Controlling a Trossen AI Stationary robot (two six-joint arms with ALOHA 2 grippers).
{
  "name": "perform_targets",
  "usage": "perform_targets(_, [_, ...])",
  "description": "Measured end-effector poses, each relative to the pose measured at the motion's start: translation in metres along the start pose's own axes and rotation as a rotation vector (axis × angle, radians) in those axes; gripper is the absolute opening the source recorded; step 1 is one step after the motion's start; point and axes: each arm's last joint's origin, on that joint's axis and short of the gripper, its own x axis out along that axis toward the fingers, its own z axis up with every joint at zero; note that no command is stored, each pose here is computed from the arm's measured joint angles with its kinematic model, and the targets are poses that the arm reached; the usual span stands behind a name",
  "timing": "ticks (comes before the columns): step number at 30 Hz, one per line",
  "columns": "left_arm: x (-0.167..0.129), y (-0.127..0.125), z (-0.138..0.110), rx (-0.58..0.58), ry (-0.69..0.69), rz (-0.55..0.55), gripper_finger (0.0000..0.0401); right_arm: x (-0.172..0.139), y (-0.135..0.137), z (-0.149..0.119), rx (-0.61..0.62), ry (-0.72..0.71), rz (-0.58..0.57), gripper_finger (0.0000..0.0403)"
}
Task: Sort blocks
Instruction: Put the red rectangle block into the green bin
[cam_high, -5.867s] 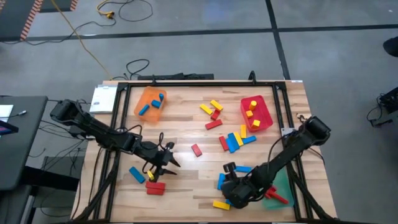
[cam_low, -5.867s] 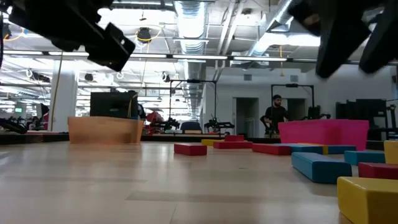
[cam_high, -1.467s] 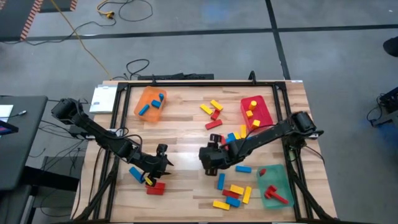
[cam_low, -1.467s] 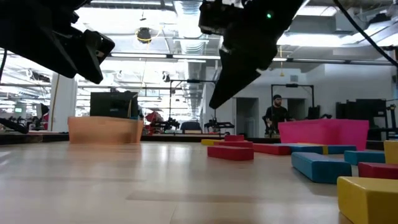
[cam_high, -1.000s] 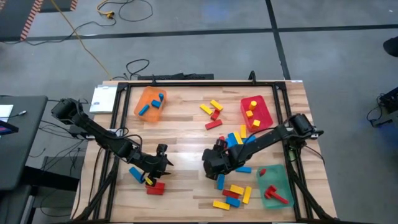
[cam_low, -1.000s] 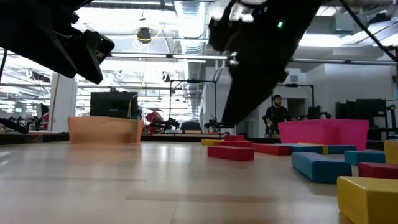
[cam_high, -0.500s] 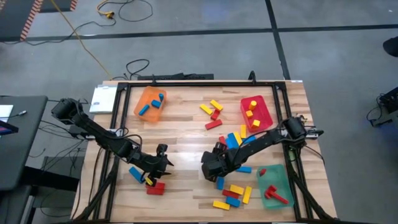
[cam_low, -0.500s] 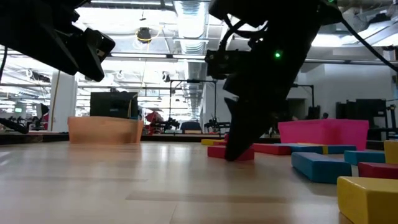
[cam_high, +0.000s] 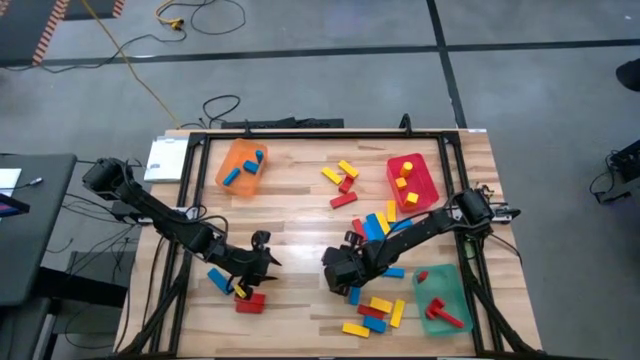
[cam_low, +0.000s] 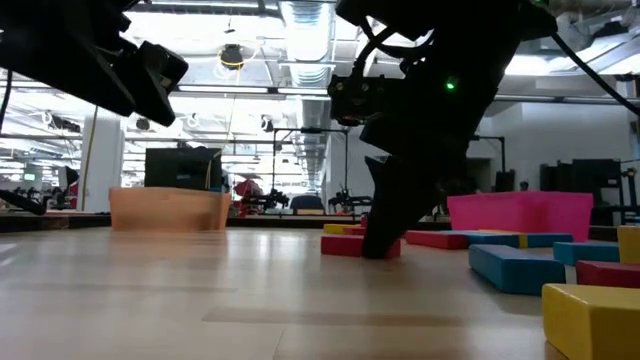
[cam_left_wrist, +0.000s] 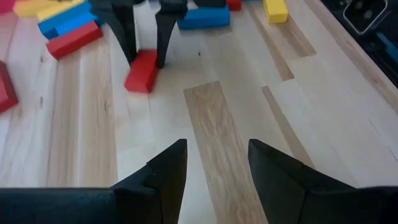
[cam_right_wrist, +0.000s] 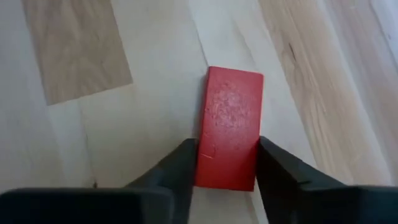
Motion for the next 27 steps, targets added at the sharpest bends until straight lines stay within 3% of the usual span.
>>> perform_targets(5, [0.0, 0.001, 0.004, 0.025, -0.043, 0.006, 0.0167, -0.004, 0.005, 0.003, -0.071, -0.01, 0.007, 0.0105])
perform_targets(9, [0.001, 0.004, 0.01, 0.057, -0.091, 0.016, 0.0167, -0.012, 0.011, 0.011, -0.092, -0.045, 0.028, 0.0111])
perform_targets(18, [-0.001, 0.003, 0.021, 0.268, -0.205, 0.036, 0.0167, -0.05, 0.025, 0.036, -0.139, -0.181, 0.151, 0.0118])
perform_targets(27, [-0.004, 0.0, 0.029, 0.415, -0.285, 0.054, 0.0167, -0.099, 0.016, 0.057, -0.093, -0.351, 0.276, 0.0118])
